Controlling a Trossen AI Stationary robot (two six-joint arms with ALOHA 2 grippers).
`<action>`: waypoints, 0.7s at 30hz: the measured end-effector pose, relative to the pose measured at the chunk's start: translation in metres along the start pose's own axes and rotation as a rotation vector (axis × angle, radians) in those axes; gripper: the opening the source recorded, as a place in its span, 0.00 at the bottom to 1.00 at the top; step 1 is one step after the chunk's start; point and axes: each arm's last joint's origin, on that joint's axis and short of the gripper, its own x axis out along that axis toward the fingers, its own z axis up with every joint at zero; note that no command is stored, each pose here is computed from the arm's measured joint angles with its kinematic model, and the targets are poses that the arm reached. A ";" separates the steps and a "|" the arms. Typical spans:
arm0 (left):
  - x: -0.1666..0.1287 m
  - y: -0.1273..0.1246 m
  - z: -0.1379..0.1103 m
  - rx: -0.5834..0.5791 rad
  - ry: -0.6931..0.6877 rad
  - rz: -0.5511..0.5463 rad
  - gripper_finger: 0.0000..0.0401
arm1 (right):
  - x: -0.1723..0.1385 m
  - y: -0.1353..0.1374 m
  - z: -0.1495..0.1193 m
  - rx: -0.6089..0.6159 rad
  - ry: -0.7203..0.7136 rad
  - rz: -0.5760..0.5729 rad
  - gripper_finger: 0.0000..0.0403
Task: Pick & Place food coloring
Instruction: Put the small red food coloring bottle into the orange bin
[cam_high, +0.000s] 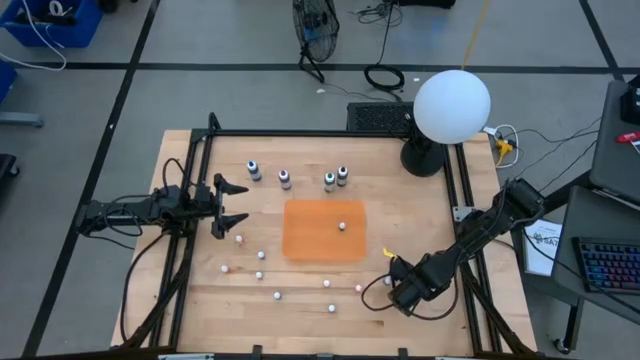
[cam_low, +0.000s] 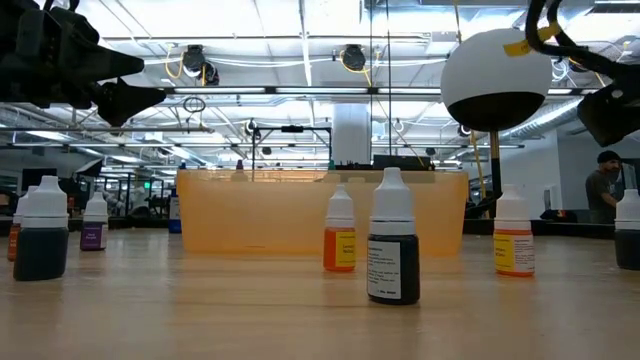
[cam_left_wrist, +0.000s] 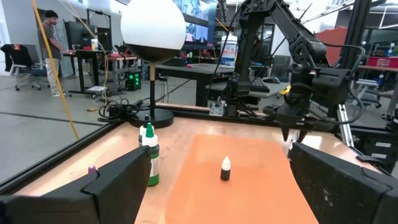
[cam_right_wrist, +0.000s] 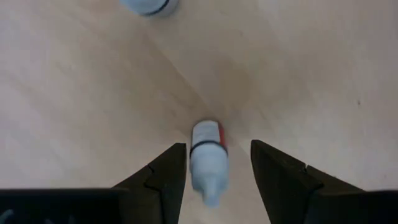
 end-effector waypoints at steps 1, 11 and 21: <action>0.000 0.000 0.000 0.000 0.000 0.000 0.94 | 0.000 0.000 0.000 -0.001 -0.001 -0.001 0.41; 0.000 0.000 0.000 0.000 0.000 0.000 0.94 | 0.000 -0.001 0.002 -0.011 -0.006 -0.001 0.39; 0.000 0.000 0.000 0.000 0.000 0.000 0.94 | 0.000 0.003 0.005 -0.173 -0.090 0.017 0.12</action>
